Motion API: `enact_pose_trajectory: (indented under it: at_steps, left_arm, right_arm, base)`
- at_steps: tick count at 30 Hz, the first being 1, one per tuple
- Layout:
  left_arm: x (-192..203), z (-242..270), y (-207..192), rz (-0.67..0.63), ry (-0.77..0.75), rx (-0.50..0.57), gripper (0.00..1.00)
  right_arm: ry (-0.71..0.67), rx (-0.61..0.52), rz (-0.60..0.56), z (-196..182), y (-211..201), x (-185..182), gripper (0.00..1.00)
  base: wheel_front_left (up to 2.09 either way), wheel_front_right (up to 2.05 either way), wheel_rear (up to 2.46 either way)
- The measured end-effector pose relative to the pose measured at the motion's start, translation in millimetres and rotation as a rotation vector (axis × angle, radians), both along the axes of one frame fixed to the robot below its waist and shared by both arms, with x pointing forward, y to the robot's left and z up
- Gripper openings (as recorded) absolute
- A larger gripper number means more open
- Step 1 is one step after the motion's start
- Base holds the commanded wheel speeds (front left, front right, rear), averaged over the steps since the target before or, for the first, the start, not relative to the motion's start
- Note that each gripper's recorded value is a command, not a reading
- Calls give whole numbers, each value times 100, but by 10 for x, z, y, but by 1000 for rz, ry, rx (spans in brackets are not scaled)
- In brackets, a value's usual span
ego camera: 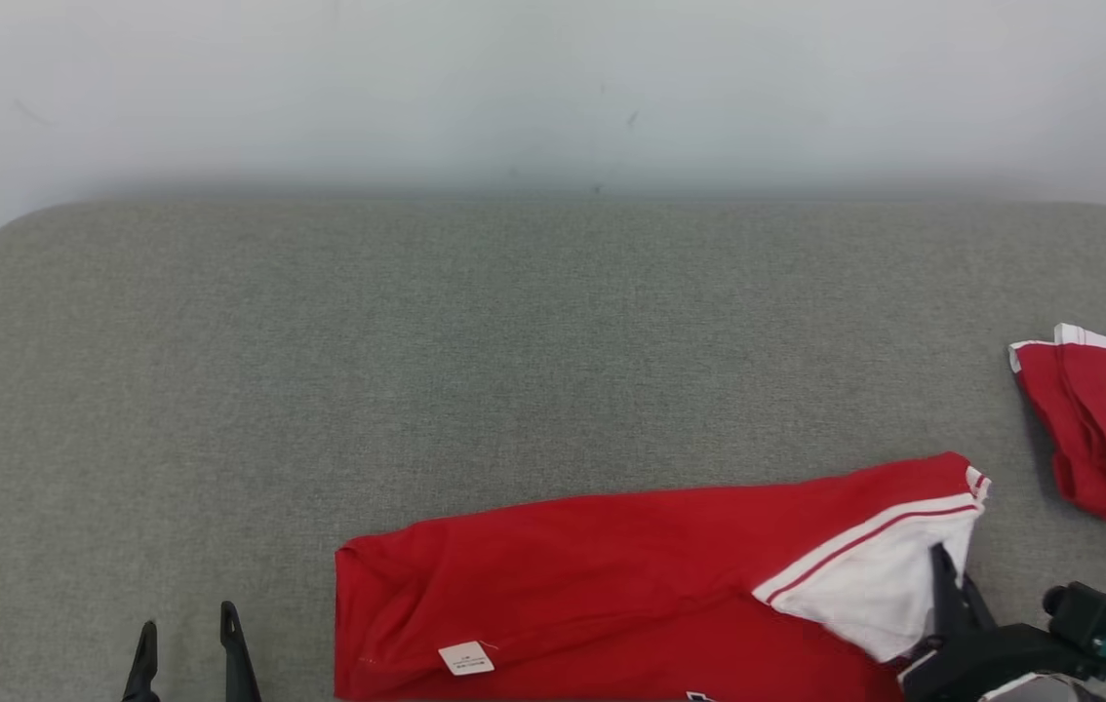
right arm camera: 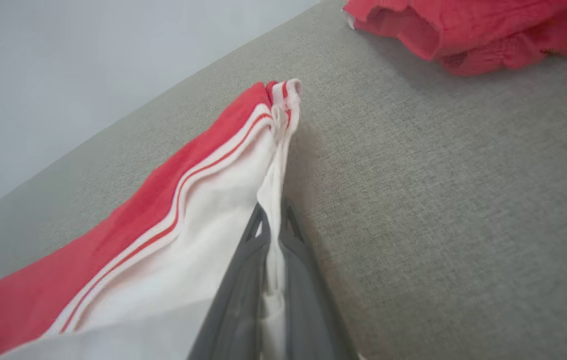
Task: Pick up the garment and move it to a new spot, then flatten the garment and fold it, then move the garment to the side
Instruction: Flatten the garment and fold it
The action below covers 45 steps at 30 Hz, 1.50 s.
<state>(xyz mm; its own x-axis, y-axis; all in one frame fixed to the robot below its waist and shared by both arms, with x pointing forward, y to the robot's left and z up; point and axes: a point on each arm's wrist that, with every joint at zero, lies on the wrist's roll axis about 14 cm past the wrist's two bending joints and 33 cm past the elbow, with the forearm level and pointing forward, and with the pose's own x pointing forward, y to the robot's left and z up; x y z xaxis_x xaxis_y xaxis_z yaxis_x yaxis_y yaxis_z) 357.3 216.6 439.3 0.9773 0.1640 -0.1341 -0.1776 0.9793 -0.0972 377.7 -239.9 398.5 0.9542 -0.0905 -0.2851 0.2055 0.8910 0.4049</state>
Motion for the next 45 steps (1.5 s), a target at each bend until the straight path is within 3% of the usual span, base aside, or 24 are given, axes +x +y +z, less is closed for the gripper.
enact_pose_trajectory:
  at_steps: [7,21,29,34,35,36,45]
  left_arm:
    - [35,0,-135,-41,-2,-12,100]
    - [-43,0,-120,-32,-1,-30,100]
    - [-165,4,-22,0,0,-28,100]
    - [-242,-5,44,24,5,-27,100]
    - [-261,-8,65,32,6,-28,100]
    - [-279,-11,87,41,8,-29,100]
    - [-305,-8,230,94,9,-20,100]
  right_arm:
    - [-148,75,195,402,709,66,0]
    - [-126,257,676,649,2285,-200,0]
    - [-109,247,906,700,3013,-288,0]
    - [-100,227,955,654,3227,-252,0]
    - [-89,225,956,622,3251,-230,42]
    - [-75,219,954,575,3263,-210,100]
    - [-219,270,869,938,3252,119,100]
  base:
    - [0,0,0]
    - [0,0,0]
    - [0,0,0]
    - [0,0,0]
    - [0,0,0]
    - [0,0,0]
    - [0,0,0]
